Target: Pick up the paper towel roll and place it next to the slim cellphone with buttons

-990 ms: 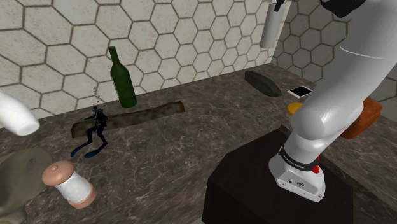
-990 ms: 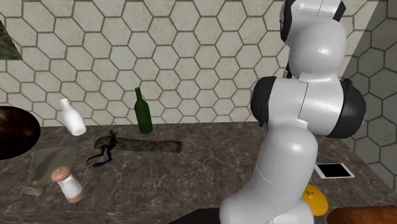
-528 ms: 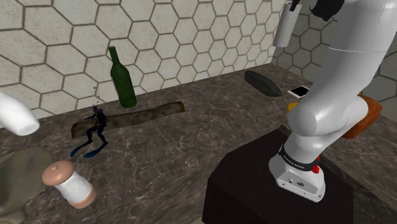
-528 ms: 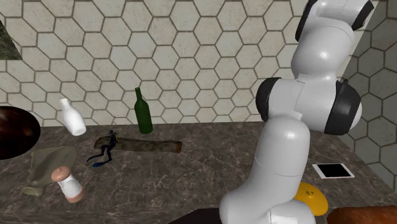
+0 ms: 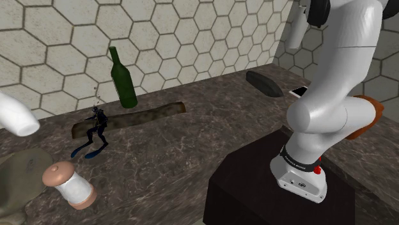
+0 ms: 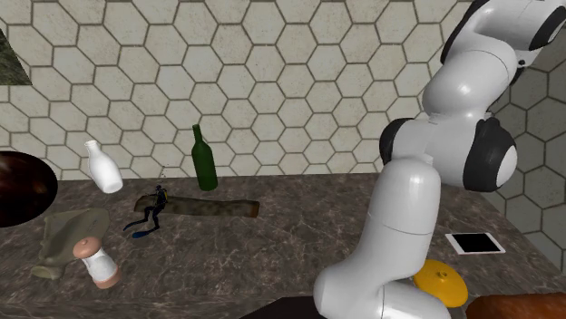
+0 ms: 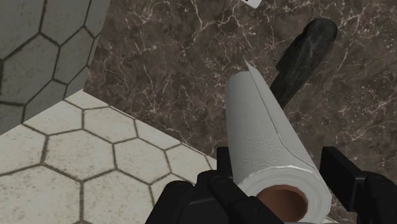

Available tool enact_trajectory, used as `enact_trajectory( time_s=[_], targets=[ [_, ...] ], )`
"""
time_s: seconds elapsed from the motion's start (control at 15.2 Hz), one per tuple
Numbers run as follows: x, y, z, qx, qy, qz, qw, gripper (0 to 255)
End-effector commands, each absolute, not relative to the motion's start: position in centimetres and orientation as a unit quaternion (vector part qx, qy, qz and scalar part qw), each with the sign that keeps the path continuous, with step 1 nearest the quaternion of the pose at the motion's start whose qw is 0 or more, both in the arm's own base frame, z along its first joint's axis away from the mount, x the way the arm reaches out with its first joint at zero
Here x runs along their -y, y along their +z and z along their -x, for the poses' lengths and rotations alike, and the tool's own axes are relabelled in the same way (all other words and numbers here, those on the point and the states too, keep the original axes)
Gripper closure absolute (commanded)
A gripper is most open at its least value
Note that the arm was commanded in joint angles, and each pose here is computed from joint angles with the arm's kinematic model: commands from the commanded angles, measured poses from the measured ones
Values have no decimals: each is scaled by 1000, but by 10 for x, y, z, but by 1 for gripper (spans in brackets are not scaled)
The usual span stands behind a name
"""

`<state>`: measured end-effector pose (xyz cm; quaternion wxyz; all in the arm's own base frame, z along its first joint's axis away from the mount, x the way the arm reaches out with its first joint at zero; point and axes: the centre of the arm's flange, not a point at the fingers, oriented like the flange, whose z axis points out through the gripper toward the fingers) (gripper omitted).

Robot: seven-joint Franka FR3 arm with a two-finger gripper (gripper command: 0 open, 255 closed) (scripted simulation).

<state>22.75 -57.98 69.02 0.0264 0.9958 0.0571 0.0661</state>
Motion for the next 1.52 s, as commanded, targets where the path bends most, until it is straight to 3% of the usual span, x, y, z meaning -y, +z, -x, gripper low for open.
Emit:
enact_trajectory(
  time_s=[0.0,1.45],
  targets=[
    [581,680,-226,-57,66,-996,27,255],
    [581,564,-226,-57,66,-996,27,255]
  ],
)
